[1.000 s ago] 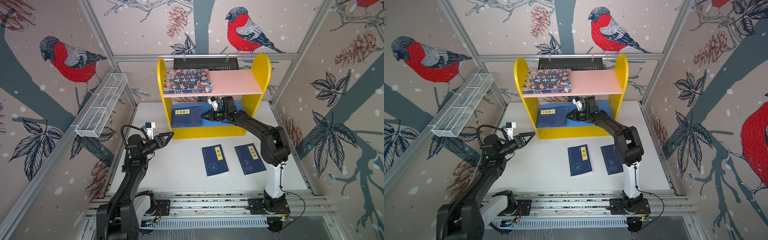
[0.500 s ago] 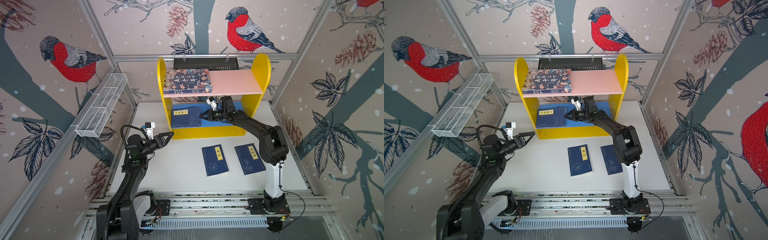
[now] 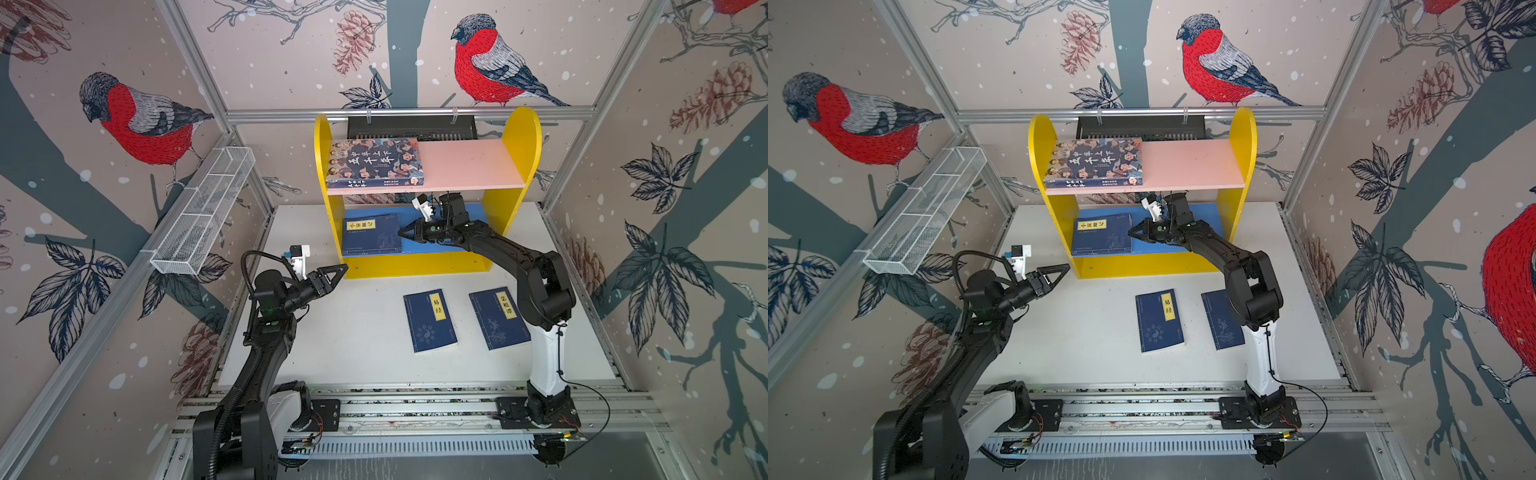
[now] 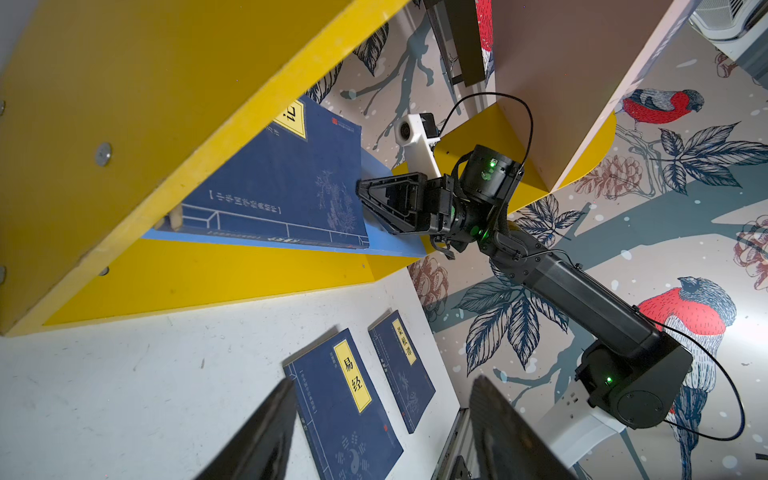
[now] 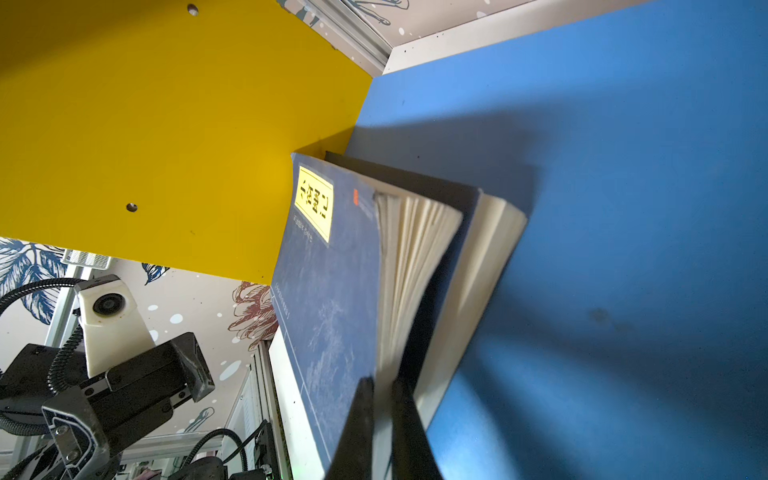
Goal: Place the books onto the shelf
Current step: 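Open the right gripper and release the paperback on the shelf, then move the right gripper back to the table over the nearer blue paperback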
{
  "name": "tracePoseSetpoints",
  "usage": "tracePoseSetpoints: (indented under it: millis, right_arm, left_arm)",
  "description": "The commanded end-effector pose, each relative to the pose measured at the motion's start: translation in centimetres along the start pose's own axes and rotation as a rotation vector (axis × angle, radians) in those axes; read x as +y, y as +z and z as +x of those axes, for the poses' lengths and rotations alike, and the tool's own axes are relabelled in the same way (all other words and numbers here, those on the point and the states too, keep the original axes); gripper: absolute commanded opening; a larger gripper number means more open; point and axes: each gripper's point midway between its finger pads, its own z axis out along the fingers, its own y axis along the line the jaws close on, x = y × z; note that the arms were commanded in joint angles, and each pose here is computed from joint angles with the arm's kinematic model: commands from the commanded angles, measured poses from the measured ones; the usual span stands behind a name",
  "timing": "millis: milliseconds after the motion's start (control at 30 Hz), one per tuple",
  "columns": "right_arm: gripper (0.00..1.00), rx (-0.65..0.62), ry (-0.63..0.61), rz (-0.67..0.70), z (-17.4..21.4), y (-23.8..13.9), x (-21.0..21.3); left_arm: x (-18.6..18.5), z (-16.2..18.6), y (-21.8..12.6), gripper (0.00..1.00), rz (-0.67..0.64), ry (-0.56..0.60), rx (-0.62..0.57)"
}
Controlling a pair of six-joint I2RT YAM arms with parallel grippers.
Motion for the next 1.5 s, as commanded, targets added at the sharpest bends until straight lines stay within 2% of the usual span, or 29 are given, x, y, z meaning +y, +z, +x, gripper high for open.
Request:
tracePoseSetpoints:
  millis: [0, 733, 800, 867, 967, 1100, 1267, 1467]
  right_arm:
    - [0.01, -0.034, -0.021, 0.002, -0.9, -0.4, 0.5]
    - [0.02, -0.018, -0.015, -0.009, -0.7, 0.6, 0.8]
    - [0.08, -0.012, -0.019, -0.003, -0.6, 0.7, 0.7]
    - [0.28, -0.017, -0.026, 0.015, -0.6, 0.6, 0.6]
    - [0.45, -0.033, -0.033, 0.044, -0.9, 0.2, 0.4]
    - [0.52, -0.065, -0.046, 0.063, -1.4, -0.5, 0.7]
    - [0.56, -0.110, -0.052, 0.089, -1.7, -2.0, 1.2]
    - [0.57, -0.125, -0.038, 0.111, 1.2, -4.7, 2.1]
  left_arm:
    - [-0.3, -0.3, -0.1, 0.67, 0.009, 0.023, -0.010]
    - [-0.3, -0.3, -0.1, 0.67, 0.008, 0.021, -0.011]
    - [-0.3, -0.2, -0.1, 0.67, 0.009, 0.022, -0.010]
    - [-0.3, -0.2, -0.1, 0.67, 0.008, 0.020, -0.010]
    - [-0.3, -0.2, -0.1, 0.67, 0.009, 0.021, -0.011]
    - [-0.2, -0.2, -0.2, 0.67, 0.008, 0.021, -0.011]
    - [-0.2, -0.3, -0.1, 0.67, 0.005, 0.020, -0.010]
    - [0.3, -0.2, -0.1, 0.67, -0.019, 0.011, -0.004]
